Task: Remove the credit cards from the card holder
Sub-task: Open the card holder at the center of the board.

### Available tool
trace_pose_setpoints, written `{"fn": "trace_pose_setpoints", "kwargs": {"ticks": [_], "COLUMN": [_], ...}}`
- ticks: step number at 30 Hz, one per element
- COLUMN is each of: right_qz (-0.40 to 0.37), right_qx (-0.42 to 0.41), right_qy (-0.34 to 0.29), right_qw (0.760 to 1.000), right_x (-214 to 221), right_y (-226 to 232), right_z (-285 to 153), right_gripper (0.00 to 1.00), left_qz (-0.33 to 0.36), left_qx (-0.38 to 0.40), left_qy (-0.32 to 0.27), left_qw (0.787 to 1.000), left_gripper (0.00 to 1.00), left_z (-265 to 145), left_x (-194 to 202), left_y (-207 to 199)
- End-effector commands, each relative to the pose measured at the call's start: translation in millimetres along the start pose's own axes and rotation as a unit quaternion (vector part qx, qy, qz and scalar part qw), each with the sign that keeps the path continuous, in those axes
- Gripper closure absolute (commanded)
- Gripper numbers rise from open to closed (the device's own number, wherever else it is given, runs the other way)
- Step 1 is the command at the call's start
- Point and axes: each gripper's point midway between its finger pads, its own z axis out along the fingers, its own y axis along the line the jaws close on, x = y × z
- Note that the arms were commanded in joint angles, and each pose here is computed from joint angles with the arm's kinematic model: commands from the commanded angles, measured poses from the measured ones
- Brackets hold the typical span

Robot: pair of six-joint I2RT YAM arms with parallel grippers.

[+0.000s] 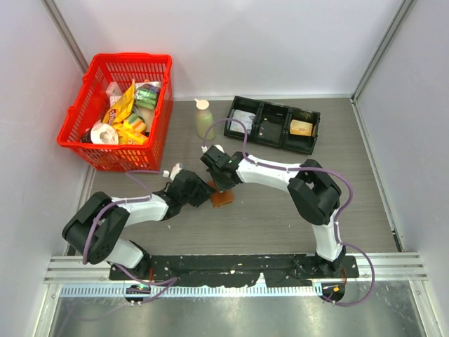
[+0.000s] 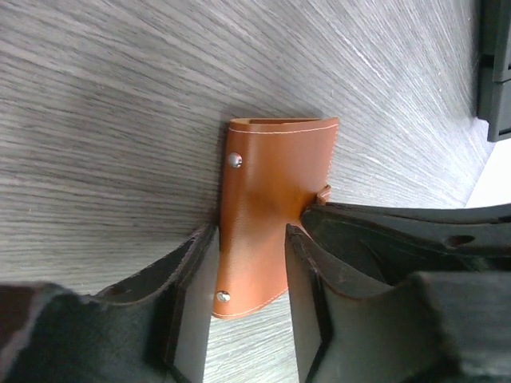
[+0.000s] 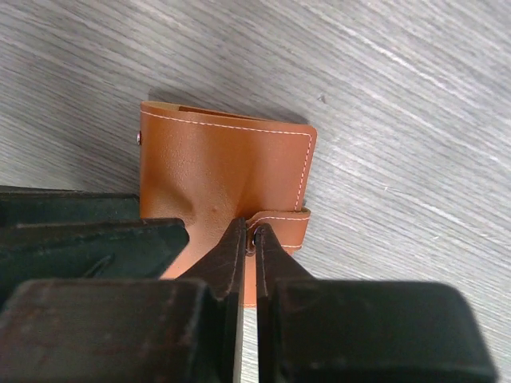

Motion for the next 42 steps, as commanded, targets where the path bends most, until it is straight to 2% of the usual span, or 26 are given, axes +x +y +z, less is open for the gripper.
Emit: {"fn": "trace_pose_setpoints", "kwargs": {"ticks": [1, 10, 14, 17, 23, 26, 28, 32, 35, 37, 42], "right_qz": [-0.002, 0.01, 0.052, 0.1, 0.191, 0.232, 0.248, 0.268, 0.275, 0.284, 0.3], "right_qx": [-0.021, -0.059, -0.087, -0.141, -0.202, -0.221, -0.224, -0.221, -0.234, -0.237, -0.246], "right_qy": [0.023, -0.008, -0.026, -0.034, -0.046, -0.063, -0.065, -0.065, -0.077, -0.08, -0.085], "right_qw": [0.999, 0.998, 0.995, 0.984, 0.959, 0.945, 0.94, 0.935, 0.929, 0.926, 0.918], "right_x": [11.4, -5.2, -11.5, -15.4, 9.8, 13.7, 25.7, 45.1, 50.4, 53.4, 61.0], "right_y": [12.3, 21.0, 8.1, -0.4, -33.4, -52.3, -61.2, -70.8, -69.8, -69.6, -68.2], "right_z": [4.9, -19.7, -33.3, -41.5, -45.5, -44.9, -42.5, -38.9, -36.4, -33.5, -26.8], "right_gripper": [0.99, 0.99, 0.99, 0.99, 0.99, 0.99, 0.99, 0.99, 0.99, 0.99, 0.99], "left_qz": [0.013, 0.024, 0.04, 0.055, 0.1, 0.135, 0.158, 0.215, 0.255, 0.282, 0.354], "left_qx": [-0.109, -0.132, -0.143, -0.148, -0.16, -0.168, -0.171, -0.177, -0.184, -0.196, -0.217], "left_qy": [0.022, 0.026, 0.024, 0.022, 0.023, 0.017, 0.013, 0.002, -0.009, -0.017, -0.031], "left_qw": [0.994, 0.991, 0.989, 0.987, 0.982, 0.976, 0.972, 0.96, 0.949, 0.939, 0.909], "left_gripper": [0.61, 1.0, 1.0, 1.0, 1.0, 0.9, 0.76, 0.33, 0.17, 0.1, 0.09], "left_z": [7.4, 10.6, 7.8, 5.3, -1.6, -5.8, -9.7, -20.8, -28.3, -32.7, -37.6], "left_x": [17.5, 18.8, 15.9, 12.2, 2.8, -5.4, -9.2, -12.4, -10.1, -8.2, 7.2], "left_y": [67.0, 76.1, 77.5, 74.6, 62.6, 54.0, 46.4, 25.0, 9.6, 3.2, -15.2]}}
